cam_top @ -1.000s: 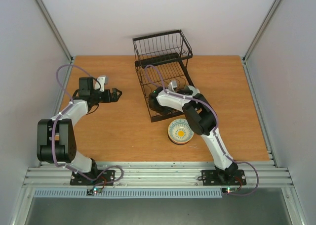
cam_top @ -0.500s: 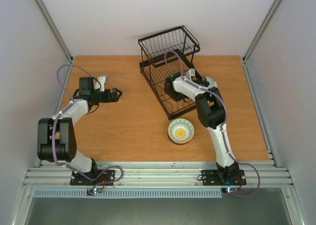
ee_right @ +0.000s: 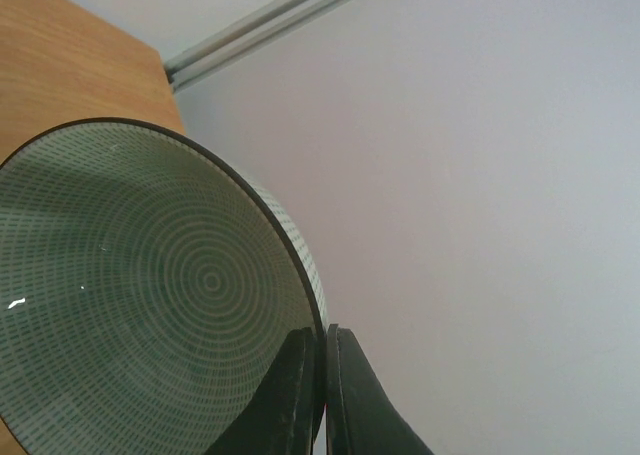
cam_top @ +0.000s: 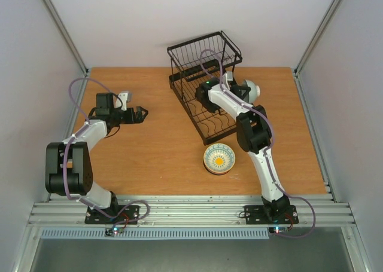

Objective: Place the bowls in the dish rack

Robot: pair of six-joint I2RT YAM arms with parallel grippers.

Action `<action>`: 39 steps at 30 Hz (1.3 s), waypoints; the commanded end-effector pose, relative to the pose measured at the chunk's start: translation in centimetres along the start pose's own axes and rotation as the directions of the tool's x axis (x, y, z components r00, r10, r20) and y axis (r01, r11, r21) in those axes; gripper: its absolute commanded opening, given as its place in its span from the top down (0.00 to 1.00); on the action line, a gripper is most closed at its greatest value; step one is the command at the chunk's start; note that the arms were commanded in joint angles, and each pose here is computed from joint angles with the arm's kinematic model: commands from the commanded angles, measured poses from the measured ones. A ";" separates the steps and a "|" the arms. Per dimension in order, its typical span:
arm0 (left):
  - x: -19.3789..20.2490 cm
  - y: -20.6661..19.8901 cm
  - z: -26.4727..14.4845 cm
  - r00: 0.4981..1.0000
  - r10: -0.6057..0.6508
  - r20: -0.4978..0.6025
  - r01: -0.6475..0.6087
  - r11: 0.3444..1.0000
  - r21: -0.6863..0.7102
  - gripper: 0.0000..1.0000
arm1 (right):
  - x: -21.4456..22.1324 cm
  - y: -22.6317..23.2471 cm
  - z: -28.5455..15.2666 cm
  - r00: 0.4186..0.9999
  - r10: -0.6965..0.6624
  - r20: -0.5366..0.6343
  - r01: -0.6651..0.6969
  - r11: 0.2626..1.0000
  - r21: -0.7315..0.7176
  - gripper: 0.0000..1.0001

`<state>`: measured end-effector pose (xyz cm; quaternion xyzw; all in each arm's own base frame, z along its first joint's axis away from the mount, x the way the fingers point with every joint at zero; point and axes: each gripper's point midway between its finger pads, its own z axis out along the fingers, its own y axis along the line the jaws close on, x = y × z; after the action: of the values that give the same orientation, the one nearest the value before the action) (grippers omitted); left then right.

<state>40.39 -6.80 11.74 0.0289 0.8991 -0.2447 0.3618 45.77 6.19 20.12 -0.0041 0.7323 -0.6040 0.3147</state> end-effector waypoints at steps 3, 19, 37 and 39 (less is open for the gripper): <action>-1.3 -0.6 -0.2 1.000 0.003 0.029 -0.004 1.000 0.027 0.01 | -2.6 -1.0 -2.0 0.966 -0.236 0.109 0.228 0.970 0.079 0.99; -1.6 -0.9 -0.5 0.999 0.005 0.042 -0.007 0.999 0.032 0.01 | -3.3 0.2 -5.8 0.964 -0.226 0.140 0.228 0.974 0.003 0.99; -1.4 -0.7 -0.5 0.999 0.006 0.034 -0.006 1.000 0.024 0.01 | -3.0 3.1 -6.4 0.957 -0.247 0.149 0.250 0.968 0.002 0.99; -1.4 -0.7 -0.4 0.999 0.005 0.035 -0.006 1.000 0.025 0.01 | -3.2 3.4 -6.1 0.958 -0.246 0.147 0.247 0.969 0.008 0.99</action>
<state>40.32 -7.02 11.83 0.0237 0.8978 -0.2542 0.3588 46.73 14.54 17.56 -0.0792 0.7388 -0.5819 0.3306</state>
